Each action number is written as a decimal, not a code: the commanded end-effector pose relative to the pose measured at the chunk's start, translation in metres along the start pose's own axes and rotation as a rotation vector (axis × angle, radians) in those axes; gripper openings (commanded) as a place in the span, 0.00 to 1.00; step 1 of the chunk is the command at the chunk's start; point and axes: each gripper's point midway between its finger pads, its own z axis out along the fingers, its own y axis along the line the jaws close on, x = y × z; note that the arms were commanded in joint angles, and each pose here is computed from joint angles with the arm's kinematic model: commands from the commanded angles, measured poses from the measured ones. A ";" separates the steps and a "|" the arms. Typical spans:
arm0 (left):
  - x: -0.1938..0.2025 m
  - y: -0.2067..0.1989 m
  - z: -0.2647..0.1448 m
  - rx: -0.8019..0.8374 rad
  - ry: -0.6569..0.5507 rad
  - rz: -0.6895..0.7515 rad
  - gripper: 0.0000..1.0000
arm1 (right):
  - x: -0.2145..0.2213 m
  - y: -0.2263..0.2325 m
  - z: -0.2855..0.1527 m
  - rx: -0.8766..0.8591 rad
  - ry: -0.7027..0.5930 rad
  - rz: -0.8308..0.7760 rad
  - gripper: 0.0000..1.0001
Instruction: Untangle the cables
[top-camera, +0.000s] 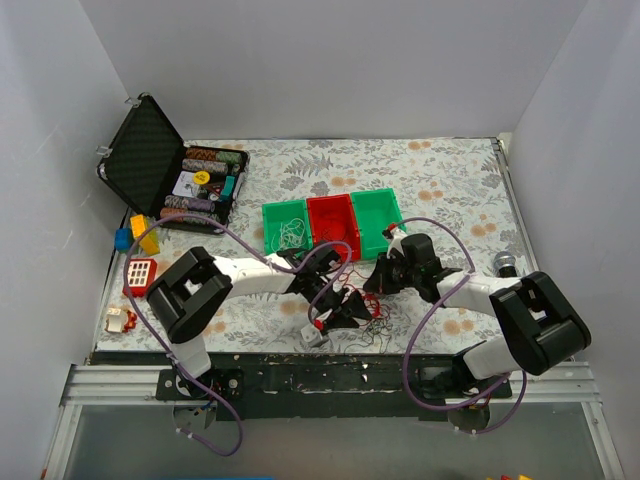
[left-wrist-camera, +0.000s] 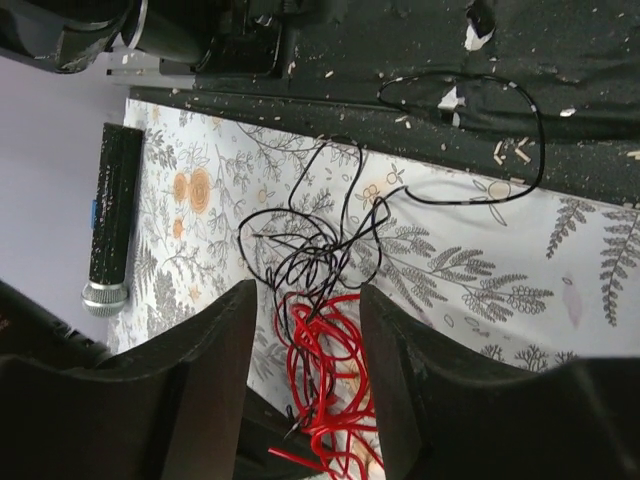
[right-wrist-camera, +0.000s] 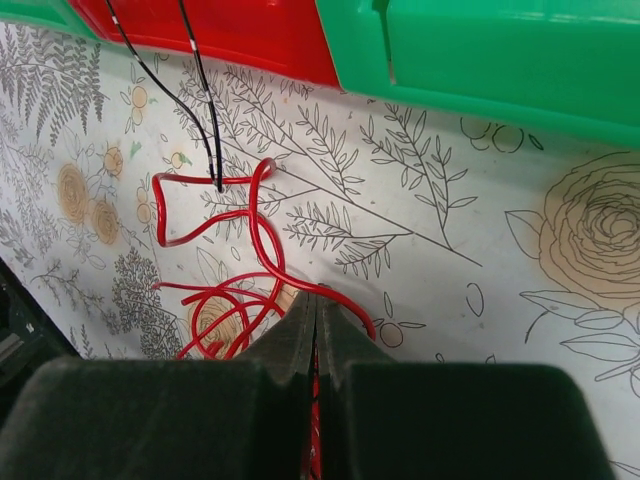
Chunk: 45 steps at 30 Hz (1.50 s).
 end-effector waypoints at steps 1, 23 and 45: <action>-0.008 0.013 0.012 -0.005 -0.043 0.446 0.42 | -0.020 0.003 0.005 0.009 -0.046 -0.011 0.01; -0.026 0.016 0.021 -0.072 -0.106 0.507 0.09 | -0.018 -0.005 0.008 0.044 -0.030 0.002 0.01; -0.038 0.078 -0.056 -0.213 0.058 0.618 0.00 | 0.002 -0.025 0.017 0.109 0.032 0.021 0.01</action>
